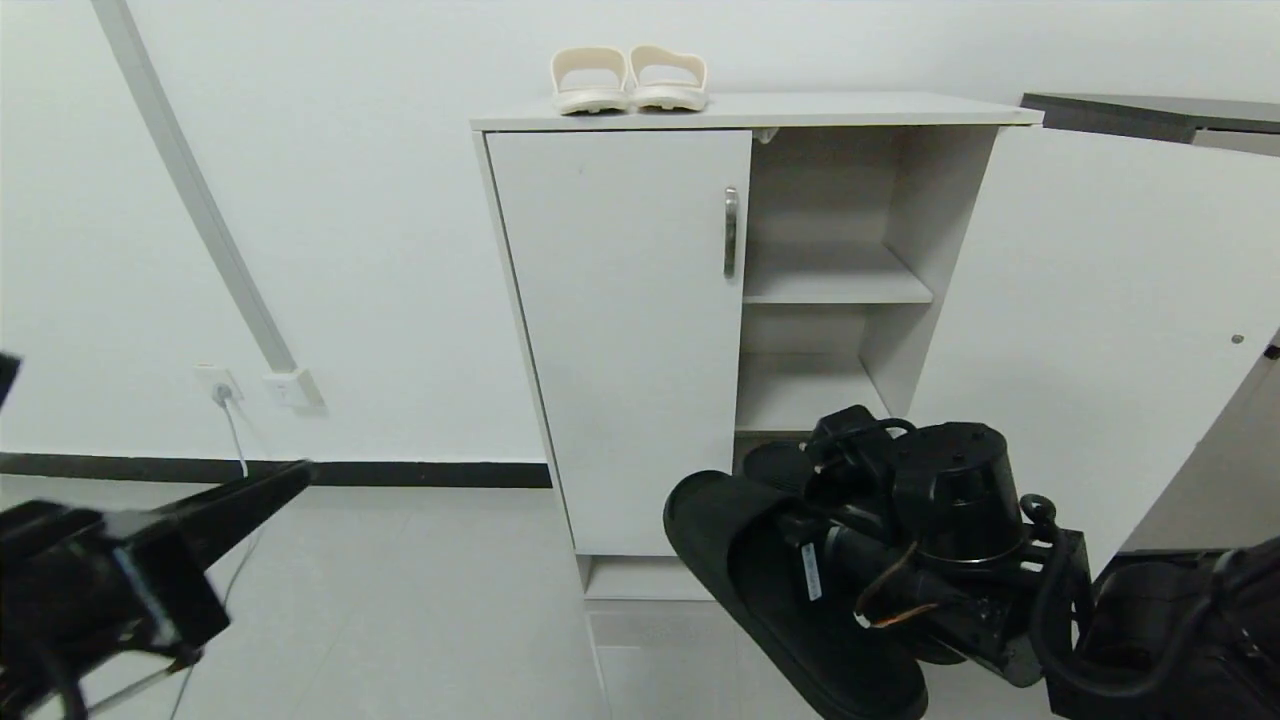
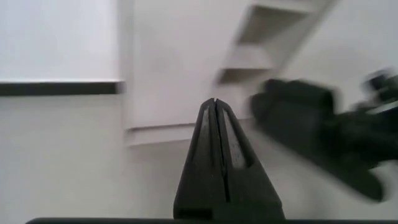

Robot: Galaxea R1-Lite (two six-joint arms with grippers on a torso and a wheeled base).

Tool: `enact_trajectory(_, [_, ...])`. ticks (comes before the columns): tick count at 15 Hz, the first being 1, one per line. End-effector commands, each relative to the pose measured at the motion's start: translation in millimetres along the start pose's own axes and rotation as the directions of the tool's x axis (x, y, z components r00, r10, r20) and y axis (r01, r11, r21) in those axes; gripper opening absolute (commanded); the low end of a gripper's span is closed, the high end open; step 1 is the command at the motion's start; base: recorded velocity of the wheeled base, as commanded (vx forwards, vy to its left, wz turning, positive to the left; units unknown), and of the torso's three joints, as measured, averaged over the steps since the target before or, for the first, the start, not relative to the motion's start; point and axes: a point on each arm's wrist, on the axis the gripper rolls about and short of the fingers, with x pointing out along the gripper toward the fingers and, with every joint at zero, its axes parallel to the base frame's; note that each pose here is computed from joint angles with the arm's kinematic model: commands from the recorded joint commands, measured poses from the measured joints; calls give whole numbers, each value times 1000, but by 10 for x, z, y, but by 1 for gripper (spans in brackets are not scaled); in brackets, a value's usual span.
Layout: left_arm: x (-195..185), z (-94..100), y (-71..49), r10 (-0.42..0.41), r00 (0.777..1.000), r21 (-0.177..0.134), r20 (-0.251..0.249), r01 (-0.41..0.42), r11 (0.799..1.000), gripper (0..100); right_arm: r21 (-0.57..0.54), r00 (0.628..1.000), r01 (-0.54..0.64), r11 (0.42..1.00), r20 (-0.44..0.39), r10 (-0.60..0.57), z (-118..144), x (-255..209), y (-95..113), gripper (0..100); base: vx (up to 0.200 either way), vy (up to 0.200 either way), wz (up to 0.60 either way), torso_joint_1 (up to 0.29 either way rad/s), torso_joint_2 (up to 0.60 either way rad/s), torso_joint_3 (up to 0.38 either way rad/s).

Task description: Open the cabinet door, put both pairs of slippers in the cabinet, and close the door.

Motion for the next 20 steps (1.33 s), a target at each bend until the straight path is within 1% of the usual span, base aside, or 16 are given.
enact_trajectory(1, [-673, -573, 323, 275, 955, 41, 112, -281, 959, 0, 11, 996, 90, 996, 1, -90, 0, 97, -94, 0, 0, 0, 0, 0, 0, 0])
enact_trajectory(2, [-764, -723, 358, 338, 931, 35, 137, -346, 938, 0, 13, 994, 113, 994, 1, -113, -3, 102, -108, 0, 0, 0, 0, 0, 0, 0])
enact_trajectory(3, [-905, -1024, 404, 434, 883, 18, 179, -444, 896, 0, 12, 992, 130, 991, -3, -130, -17, 117, -114, 0, 0, 0, 0, 0, 0, 0])
enact_trajectory(4, [-989, -1189, 411, 471, 856, 30, 213, -488, 872, 0, 12, 992, 130, 991, -3, -130, -17, 117, -114, 0, 0, 0, 0, 0, 0, 0])
enact_trajectory(5, [-1054, -1297, 405, 496, 837, 40, 232, -517, 855, 0, 13, 991, 130, 991, -4, -130, -23, 133, -111, 0, 0, 0, 0, 0, 0, 0])
enact_trajectory(6, [-1106, -1395, 401, 503, 831, 47, 237, -526, 849, 0, 11, 991, 130, 991, -7, -130, -36, 156, -106, 0, 0, 0, 0, 0, 0, 0])
enact_trajectory(7, [-1112, -1482, 416, 497, 840, 57, 218, -519, 853, 0, 17, 991, 133, 991, -12, -133, -52, 170, -105, 0, 0, 0, 0, 0, 0, 0])
enact_trajectory(8, [-1115, -1495, 413, 457, 857, 55, 237, -481, 875, 0, 29, 991, 134, 991, -17, -133, -63, 185, -102, 0, 0, 0, 0, 0, 0, 0])
enact_trajectory(9, [-1106, -1492, 395, 377, 896, 82, 235, -404, 911, 0, 30, 991, 132, 991, -15, -131, -59, 194, -94, 0, 0, 0, 0, 0, 0, 0])
enact_trajectory(10, [-1091, -1533, 379, 281, 942, 126, 184, -306, 944, 0, 28, 992, 128, 991, -16, -127, -67, 202, -77, 0, 0, 0, 0, 0, 0, 0])
enact_trajectory(11, [-1086, -1537, 363, 208, 963, 170, 171, -237, 957, 0, 28, 992, 126, 992, -15, -126, -63, 201, -72, 0, 0, 0, 0, 0, 0, 0])
enact_trajectory(12, [-1087, -1534, 362, 203, 964, 180, 173, -234, 956, 0, 28, 992, 123, 992, -13, -123, -64, 195, -48, 0, 0, 0, 0, 0, 0, 0])
enact_trajectory(14, [-1085, -1538, 363, 203, 964, 177, 172, -233, 956, 0, 27, 991, 135, 990, -8, -135, -68, 225, 13, 0, 0, 0, 0, 0, 0, 0])
enact_trajectory(16, [-1085, -1538, 363, 203, 964, 177, 172, -233, 956, 0, 42, 985, 173, 984, -18, -172, -150, 274, 154, 0, 0, 0, 0, 0, 0, 0])
enact_trajectory(17, [-1087, -1534, 362, 203, 964, 175, 173, -233, 957, 0, 57, 981, 196, 979, -7, -196, -144, 314, 210, 0, 0, 0, 0, 0, 0, 0])
enact_trajectory(20, [-1087, -1534, 362, 204, 963, 172, 173, -234, 957, 0, 81, 958, 284, 956, 25, -287, -99, 438, 269, 0, 0, 0, 0, 0, 0, 0])
